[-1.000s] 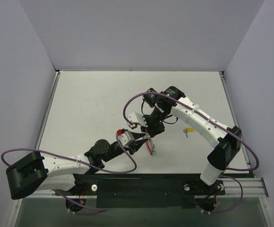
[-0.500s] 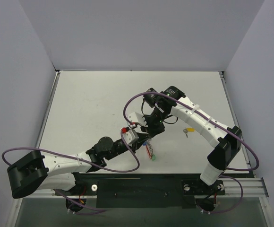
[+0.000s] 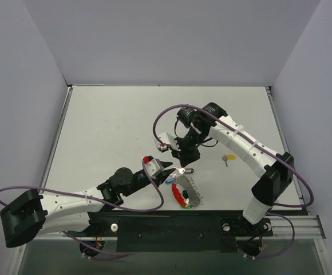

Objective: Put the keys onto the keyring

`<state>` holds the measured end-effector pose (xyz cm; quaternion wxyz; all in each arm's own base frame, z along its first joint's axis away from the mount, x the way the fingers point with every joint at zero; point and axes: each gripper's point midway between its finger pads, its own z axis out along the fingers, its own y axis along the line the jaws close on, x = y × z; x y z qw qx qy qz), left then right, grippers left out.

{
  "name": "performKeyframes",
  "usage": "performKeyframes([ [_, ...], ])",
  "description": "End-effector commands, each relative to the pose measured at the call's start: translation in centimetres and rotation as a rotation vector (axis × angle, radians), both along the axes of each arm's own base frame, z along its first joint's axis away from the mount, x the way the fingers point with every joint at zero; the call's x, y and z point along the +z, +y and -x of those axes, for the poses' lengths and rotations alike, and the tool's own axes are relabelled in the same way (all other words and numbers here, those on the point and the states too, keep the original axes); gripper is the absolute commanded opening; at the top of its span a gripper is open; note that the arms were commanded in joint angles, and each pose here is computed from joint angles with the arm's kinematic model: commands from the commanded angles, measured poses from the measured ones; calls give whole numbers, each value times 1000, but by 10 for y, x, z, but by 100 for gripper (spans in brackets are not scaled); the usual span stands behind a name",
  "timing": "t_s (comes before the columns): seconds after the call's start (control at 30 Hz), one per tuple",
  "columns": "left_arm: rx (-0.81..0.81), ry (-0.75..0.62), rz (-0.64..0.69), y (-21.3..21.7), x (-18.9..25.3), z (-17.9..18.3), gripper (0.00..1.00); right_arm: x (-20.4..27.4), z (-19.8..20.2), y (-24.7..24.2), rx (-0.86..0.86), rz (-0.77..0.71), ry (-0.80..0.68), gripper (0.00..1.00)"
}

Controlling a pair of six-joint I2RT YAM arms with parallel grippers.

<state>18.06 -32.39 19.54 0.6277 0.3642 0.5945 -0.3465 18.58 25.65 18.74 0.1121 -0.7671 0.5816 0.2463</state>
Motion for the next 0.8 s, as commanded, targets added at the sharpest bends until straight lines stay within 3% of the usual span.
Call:
performKeyframes([
  [0.0, 85, 38, 90, 18, 9, -5, 40, 7, 9, -11, -57, -125, 172, 0],
  [0.07, 126, 81, 118, 28, -1, -8, 52, 3, 3, -17, -95, -164, 214, 2],
  [0.2, 179, 186, 178, 32, -3, -18, 64, -16, -3, -26, -116, -161, 241, 13],
  [0.47, 216, 416, 199, 33, -27, -35, 66, -39, -11, -40, -196, -144, 287, 15],
  [0.77, 264, 501, 239, 45, -18, -54, 71, -46, -61, -76, -603, -130, 94, 18],
])
